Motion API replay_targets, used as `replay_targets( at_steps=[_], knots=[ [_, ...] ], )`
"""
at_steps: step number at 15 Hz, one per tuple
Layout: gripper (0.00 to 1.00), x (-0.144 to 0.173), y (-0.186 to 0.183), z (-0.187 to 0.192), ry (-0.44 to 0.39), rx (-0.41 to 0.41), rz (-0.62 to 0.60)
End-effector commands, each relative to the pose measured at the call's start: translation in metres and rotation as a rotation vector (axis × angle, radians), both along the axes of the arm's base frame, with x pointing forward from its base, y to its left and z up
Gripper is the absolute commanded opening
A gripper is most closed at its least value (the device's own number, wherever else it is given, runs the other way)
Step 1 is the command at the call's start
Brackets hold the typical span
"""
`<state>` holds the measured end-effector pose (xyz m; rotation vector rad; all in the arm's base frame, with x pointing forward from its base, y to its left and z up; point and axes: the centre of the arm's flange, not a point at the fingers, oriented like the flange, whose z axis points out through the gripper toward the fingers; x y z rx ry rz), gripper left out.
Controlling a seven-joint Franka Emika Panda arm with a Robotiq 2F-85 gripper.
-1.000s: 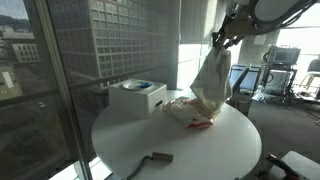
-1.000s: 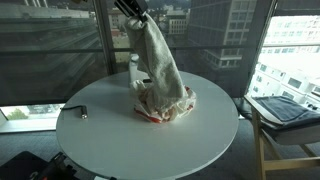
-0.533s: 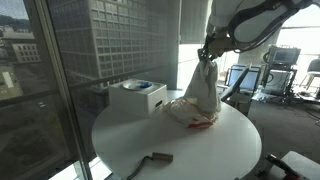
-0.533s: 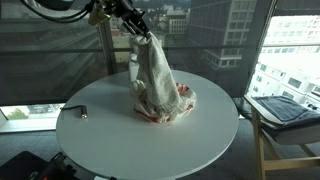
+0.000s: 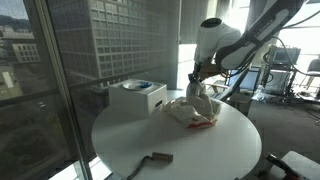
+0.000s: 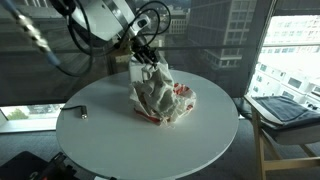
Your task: Pick up all the items on the table and put them into the plastic
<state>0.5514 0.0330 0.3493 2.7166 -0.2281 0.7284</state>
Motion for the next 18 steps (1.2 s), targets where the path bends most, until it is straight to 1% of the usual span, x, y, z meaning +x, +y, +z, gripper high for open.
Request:
replay_targets(
  at_steps=[1, 4, 6, 8, 9, 10, 11, 12, 13, 14, 17, 18],
  knots=[
    [0.12, 0.04, 0.012, -0.055, 0.023, 0.046, 0.091],
    [0.12, 0.05, 0.018, -0.108, 0.096, 0.125, 0.116],
    [0.13, 0.04, 0.021, -0.142, 0.158, 0.17, 0.117],
    [0.13, 0.037, 0.02, -0.17, 0.208, 0.162, 0.095],
    [0.13, 0.038, 0.014, -0.184, 0.224, 0.135, 0.091],
    [0.13, 0.043, 0.01, -0.191, 0.235, 0.139, 0.095],
    [0.29, 0.045, 0.012, -0.192, 0.236, 0.16, 0.108],
    [0.44, 0.045, 0.017, -0.183, 0.241, 0.172, 0.123],
    [0.5, 0.039, 0.028, -0.168, 0.265, 0.152, 0.144],
    [0.56, 0.031, 0.035, -0.157, 0.309, 0.133, 0.152],
    [0.81, 0.008, 0.071, -0.111, 0.359, 0.048, 0.126],
    [0.88, -0.001, 0.085, -0.095, 0.365, 0.016, 0.12]
  ],
)
